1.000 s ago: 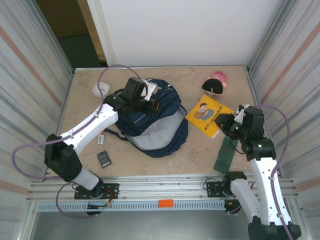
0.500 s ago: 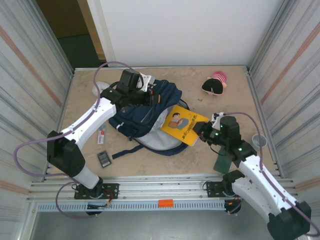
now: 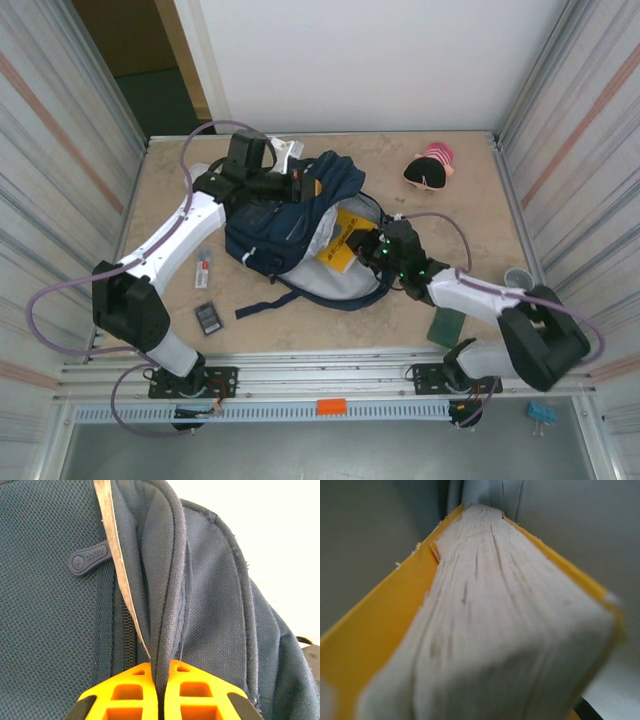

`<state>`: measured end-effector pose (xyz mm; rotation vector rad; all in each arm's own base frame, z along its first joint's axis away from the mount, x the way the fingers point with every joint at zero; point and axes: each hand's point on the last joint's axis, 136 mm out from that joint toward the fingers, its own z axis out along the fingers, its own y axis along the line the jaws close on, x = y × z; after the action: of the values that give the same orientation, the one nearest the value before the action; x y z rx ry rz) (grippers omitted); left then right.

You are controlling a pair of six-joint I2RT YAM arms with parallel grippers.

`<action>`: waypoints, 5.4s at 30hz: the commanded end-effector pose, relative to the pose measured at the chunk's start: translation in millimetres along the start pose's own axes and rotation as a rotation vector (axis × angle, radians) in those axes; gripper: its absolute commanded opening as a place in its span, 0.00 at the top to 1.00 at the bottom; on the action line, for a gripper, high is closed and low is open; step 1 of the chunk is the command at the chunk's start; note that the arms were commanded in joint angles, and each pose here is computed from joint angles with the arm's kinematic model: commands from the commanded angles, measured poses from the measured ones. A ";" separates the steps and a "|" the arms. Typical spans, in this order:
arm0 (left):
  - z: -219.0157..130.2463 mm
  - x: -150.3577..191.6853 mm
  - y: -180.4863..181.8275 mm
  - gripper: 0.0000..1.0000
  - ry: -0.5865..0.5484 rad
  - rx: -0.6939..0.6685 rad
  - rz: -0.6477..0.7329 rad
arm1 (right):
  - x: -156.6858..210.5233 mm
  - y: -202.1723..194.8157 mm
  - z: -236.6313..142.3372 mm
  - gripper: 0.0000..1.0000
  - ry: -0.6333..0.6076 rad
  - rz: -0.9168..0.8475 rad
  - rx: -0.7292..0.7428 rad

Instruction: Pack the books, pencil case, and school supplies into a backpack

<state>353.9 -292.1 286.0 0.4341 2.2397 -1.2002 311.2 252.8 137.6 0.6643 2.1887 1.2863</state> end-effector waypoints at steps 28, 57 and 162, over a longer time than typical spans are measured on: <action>-29.8 -21.8 0.8 1.00 -0.084 0.033 0.122 | -28.0 8.8 19.4 0.41 0.051 -0.004 0.153; -24.3 -2.0 6.9 1.00 -0.039 -0.004 0.237 | -1.7 -103.1 -68.0 0.85 0.258 -0.092 0.677; -80.3 165.7 154.3 0.33 -0.383 -0.313 0.108 | -12.0 124.3 -44.5 1.00 0.390 -2.271 0.204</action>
<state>268.4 -129.9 115.5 0.0783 2.0443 -0.8533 300.8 265.9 217.1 -1.8396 1.6914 -0.1478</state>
